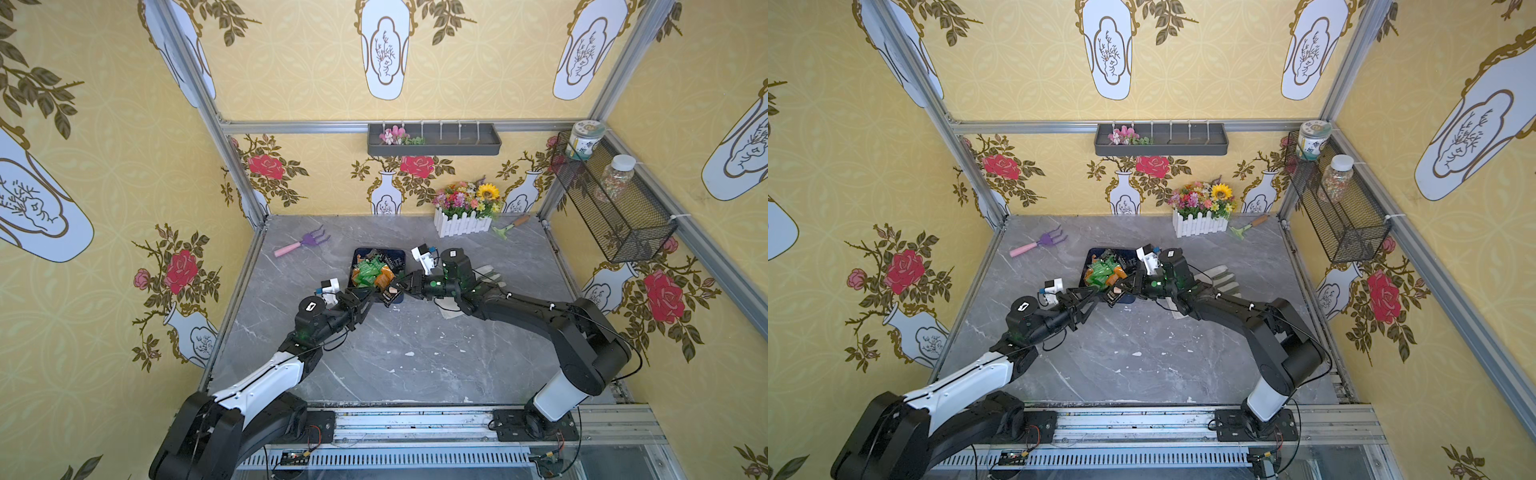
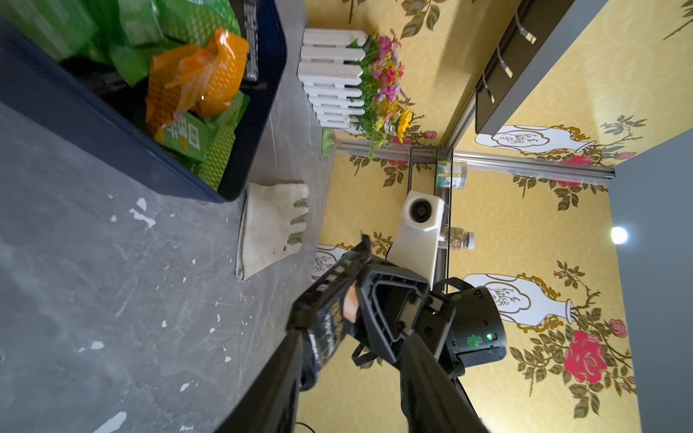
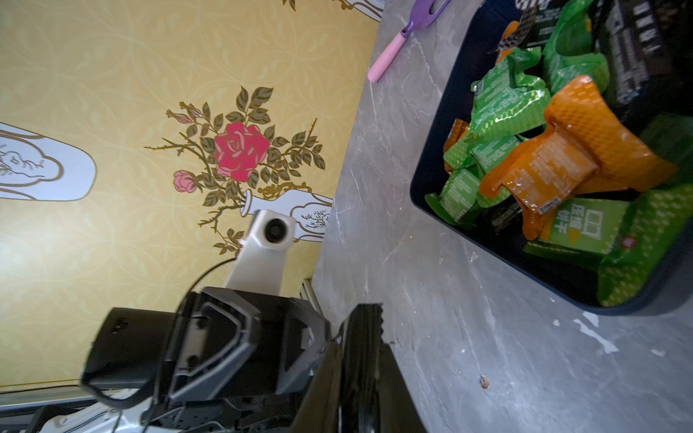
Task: Take the cookies out of the storage box
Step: Pick up the cookie from the storage box, then place the cookie at the center of the board.
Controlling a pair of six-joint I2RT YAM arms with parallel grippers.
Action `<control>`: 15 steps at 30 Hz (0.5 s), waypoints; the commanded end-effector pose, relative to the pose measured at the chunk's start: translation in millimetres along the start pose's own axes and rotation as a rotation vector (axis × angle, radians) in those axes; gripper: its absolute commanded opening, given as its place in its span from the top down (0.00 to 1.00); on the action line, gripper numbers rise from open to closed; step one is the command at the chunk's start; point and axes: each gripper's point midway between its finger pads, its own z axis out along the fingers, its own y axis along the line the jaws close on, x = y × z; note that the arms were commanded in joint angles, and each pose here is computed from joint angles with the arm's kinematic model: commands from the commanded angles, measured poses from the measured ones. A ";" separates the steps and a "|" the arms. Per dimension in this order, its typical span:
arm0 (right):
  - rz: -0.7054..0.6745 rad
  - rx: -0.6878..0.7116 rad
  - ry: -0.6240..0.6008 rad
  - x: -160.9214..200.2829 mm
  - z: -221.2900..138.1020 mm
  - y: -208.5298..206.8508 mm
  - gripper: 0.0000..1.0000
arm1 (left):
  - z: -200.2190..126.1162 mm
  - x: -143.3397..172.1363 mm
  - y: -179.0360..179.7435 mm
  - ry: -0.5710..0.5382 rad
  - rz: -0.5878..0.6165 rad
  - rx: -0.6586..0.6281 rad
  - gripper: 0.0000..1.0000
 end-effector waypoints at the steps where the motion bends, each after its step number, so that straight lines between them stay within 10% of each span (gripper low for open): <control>1: -0.124 0.144 0.082 24.2 7.0 -20.8 0.84 | -21.8 -34.7 28.8 -0.217 0.136 -0.233 0.51; 15: -0.385 0.144 0.575 141.7 102.5 -26.9 0.85 | -94.5 -101.8 50.9 -0.514 0.246 -0.459 0.48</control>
